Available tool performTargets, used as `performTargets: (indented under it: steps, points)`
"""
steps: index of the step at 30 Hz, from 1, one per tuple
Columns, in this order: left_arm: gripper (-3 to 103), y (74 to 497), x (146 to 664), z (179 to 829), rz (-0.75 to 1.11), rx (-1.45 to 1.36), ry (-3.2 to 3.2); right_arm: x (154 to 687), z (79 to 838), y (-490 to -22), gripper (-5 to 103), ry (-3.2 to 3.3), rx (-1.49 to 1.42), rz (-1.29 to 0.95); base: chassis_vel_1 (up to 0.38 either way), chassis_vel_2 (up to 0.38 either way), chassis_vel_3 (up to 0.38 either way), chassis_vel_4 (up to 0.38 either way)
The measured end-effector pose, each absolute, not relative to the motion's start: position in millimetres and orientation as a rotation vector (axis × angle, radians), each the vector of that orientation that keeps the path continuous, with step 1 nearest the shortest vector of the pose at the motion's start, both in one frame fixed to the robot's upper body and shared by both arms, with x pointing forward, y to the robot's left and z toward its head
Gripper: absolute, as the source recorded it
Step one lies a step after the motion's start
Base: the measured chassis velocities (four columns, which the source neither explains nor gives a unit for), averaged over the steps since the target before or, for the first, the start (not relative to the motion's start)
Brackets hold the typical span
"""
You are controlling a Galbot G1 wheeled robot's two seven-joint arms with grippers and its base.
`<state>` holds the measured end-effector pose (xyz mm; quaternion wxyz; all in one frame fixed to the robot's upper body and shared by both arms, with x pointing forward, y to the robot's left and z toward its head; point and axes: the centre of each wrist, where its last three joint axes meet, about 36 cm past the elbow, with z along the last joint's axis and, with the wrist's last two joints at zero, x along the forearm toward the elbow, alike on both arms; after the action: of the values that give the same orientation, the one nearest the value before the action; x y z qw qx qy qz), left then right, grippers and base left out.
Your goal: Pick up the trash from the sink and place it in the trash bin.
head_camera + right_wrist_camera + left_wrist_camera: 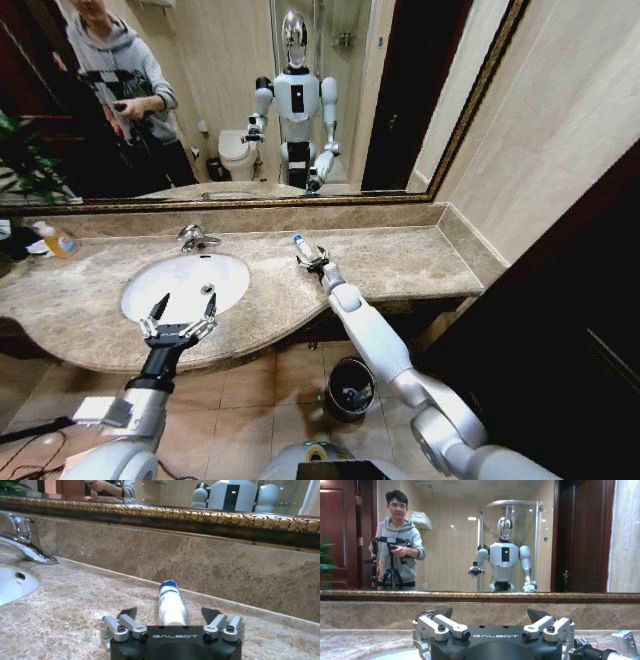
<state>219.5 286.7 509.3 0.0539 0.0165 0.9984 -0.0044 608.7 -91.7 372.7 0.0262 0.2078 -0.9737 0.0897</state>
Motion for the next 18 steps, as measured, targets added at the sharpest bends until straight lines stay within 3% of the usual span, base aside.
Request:
performTargets:
  steps: [7,8,10,11,14,18]
  points:
    - [100,286.7,219.5,509.2,-0.013,0.050,3.033,613.1,369.3,-91.3,60,-3.001,0.644,0.273,0.000,0.000,0.000,0.000]
    - [100,286.7,219.5,509.3,-0.013,0.050,3.033,613.5,369.1,-90.8,60,-3.000,0.643,0.270,0.000,0.000,0.000,0.000]
    - [100,286.7,219.5,509.2,-0.013,0.050,3.033,614.4,368.7,-89.7,49,-2.999,0.641,0.264,0.000,0.000,0.000,0.000]
    - [100,286.7,219.5,509.2,-0.013,0.050,3.033,614.4,368.7,-89.7,49,-2.999,0.641,0.264,0.000,0.000,0.000,0.000]
    - [100,286.7,219.5,509.3,-0.013,0.050,3.033,614.8,368.3,-89.2,34,-3.000,0.639,0.258,0.000,0.000,0.000,0.000]
    - [100,286.7,219.5,509.3,-0.013,0.050,3.033,614.6,367.7,-89.7,27,-3.001,0.636,0.259,0.000,0.000,0.000,0.000]
